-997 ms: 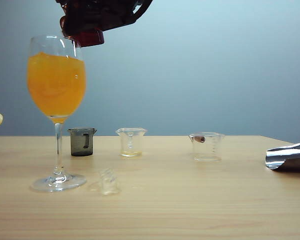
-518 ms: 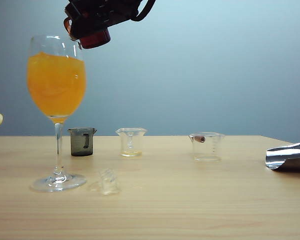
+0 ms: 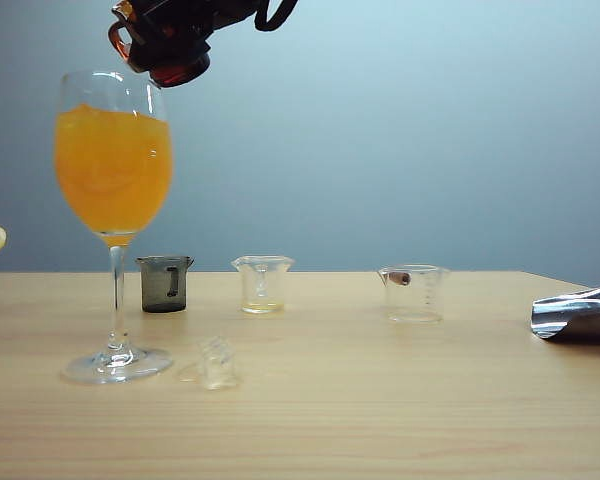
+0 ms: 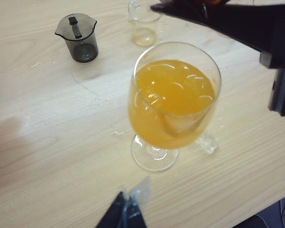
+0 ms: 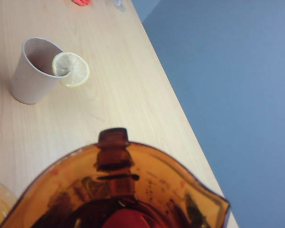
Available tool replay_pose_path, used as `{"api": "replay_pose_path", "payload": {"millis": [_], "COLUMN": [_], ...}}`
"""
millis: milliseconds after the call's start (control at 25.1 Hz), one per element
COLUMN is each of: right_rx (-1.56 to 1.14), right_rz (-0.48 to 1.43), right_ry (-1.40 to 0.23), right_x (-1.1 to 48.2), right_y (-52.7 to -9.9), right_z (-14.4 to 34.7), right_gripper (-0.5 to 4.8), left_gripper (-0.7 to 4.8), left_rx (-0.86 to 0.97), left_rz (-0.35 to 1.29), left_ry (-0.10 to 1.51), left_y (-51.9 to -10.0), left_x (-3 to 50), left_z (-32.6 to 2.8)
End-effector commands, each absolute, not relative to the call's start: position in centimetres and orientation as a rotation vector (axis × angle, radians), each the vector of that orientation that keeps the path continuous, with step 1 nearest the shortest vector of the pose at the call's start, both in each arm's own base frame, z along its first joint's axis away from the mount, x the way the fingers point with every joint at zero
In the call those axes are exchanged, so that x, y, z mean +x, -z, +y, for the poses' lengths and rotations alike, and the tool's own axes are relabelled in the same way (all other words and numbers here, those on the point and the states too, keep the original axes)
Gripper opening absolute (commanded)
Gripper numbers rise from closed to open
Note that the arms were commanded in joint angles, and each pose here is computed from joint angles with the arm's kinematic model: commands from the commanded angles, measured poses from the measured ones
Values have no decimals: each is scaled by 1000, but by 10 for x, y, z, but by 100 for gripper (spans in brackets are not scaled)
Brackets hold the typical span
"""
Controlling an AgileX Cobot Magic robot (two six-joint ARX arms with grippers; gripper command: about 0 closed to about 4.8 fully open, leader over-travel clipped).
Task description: Pick up the fourth measuring cup from the left, pour the grenadine inside into the goblet, and finally put the measuring cup back in its original place.
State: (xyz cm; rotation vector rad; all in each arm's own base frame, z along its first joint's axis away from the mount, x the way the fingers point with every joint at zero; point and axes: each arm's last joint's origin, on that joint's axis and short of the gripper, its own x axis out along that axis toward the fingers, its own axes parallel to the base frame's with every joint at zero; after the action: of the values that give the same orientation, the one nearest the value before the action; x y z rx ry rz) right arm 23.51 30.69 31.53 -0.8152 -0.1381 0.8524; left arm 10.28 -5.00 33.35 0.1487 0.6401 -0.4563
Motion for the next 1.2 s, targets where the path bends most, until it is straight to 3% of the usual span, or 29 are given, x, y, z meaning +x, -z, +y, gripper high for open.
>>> {"api": "replay_pose_path", "payload": {"millis": [40, 1196], "right_rx": [-829, -1106], "right_rz": [-211, -356], "right_ry": [-822, -768], "right_x": [235, 227], "right_y": [-325, -328], "right_z": [307, 313], "right_gripper": [165, 165], "left_gripper": [-5, -5], "left_rx": [154, 155], "left_rz": [628, 624], "left_ry": [460, 457], "left_y": [-335, -335], "left_x": [102, 103], "left_z": [-50, -50]}}
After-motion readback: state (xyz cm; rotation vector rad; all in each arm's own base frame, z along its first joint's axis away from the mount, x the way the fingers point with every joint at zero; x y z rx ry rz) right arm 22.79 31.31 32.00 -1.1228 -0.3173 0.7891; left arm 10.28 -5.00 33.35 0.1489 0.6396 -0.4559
